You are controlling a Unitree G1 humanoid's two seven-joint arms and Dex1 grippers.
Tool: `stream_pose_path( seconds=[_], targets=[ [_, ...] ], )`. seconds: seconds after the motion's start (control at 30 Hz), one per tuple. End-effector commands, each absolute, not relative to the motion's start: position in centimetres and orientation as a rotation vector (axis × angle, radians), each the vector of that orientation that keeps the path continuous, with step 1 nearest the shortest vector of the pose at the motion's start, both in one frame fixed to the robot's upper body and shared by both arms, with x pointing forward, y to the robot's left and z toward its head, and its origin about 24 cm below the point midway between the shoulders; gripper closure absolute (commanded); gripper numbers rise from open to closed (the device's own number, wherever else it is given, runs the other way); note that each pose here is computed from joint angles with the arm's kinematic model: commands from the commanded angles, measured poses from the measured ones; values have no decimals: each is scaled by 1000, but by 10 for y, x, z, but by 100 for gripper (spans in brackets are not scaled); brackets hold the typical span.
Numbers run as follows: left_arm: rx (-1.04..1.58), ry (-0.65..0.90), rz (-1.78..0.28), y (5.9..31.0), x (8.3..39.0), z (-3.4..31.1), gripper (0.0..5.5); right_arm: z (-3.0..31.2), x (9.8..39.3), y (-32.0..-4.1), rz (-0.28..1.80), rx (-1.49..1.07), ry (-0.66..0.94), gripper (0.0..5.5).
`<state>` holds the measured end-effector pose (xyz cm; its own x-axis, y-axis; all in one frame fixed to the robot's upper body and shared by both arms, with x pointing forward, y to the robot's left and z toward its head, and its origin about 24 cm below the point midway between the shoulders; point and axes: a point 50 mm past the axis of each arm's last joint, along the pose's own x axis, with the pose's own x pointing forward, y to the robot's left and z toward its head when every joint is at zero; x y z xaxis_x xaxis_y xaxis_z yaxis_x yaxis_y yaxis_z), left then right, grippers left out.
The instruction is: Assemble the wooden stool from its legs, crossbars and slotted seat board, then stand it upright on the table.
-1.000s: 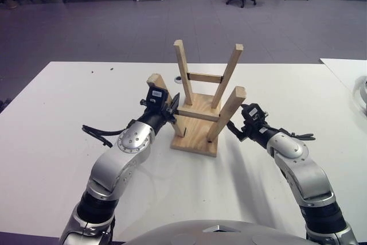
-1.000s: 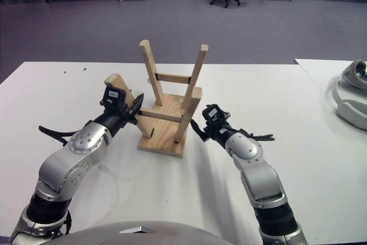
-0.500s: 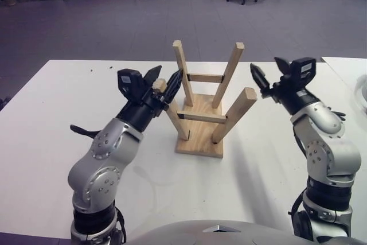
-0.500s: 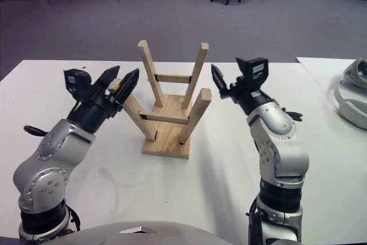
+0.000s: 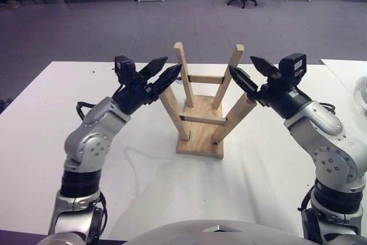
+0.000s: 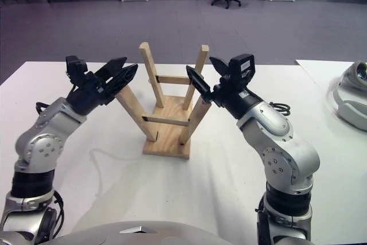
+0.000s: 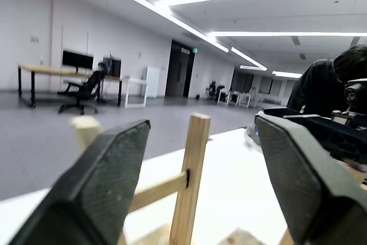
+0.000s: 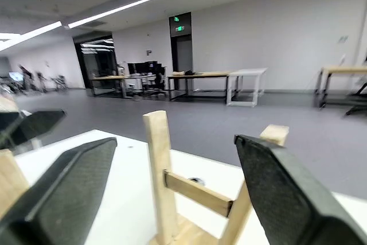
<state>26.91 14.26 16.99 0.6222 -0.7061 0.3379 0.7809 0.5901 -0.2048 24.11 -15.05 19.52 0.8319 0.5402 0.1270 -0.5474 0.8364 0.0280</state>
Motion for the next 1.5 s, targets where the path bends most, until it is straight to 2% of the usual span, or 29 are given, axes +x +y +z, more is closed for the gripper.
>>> stream_pose_path(
  seconds=[0.03,0.2,0.3,0.37,0.47,0.5,0.57,0.6,0.67,0.77,0.87,0.97,1.03,1.1,1.23,1.3,1.4,1.5],
  targets=[
    [-341,8,-953,108,264,124,213,154,241,-137,645,57,118,166],
    [-316,40,-987,86,266,116,213,142,236,-121,701,85,174,166],
    [-297,39,-983,89,262,116,213,147,237,-121,704,93,140,166],
    [-302,-56,-932,111,263,143,213,172,241,-131,701,145,7,166],
    [-299,-278,-869,159,260,211,213,224,251,-172,659,311,-231,166],
    [-297,-330,-843,177,258,227,213,234,254,-186,640,367,-271,166],
    [-285,-359,-738,214,259,238,213,229,263,-206,605,440,-224,166],
    [-267,-328,-691,227,258,230,213,211,268,-207,611,395,-122,166],
    [-220,-187,-621,243,248,193,213,155,273,-191,707,296,141,166],
    [-170,27,-561,257,231,139,213,101,268,-164,895,206,331,166],
    [0,348,-567,278,202,84,213,90,243,-126,1181,201,355,166],
    [75,581,-657,282,176,57,213,87,211,-112,1332,191,367,166],
    [137,672,-760,271,160,50,213,89,199,-116,1306,199,358,166],
    [244,742,-810,268,149,44,213,90,198,-147,1166,172,373,166],
    [332,671,-779,255,159,42,213,79,170,-209,1055,68,551,166],
    [315,636,-764,244,163,38,213,69,183,-229,941,45,548,166],
    [245,646,-743,236,164,28,213,48,247,-251,642,16,450,166],
    [254,678,-714,240,170,22,213,31,300,-215,630,-71,406,166]
  ],
)
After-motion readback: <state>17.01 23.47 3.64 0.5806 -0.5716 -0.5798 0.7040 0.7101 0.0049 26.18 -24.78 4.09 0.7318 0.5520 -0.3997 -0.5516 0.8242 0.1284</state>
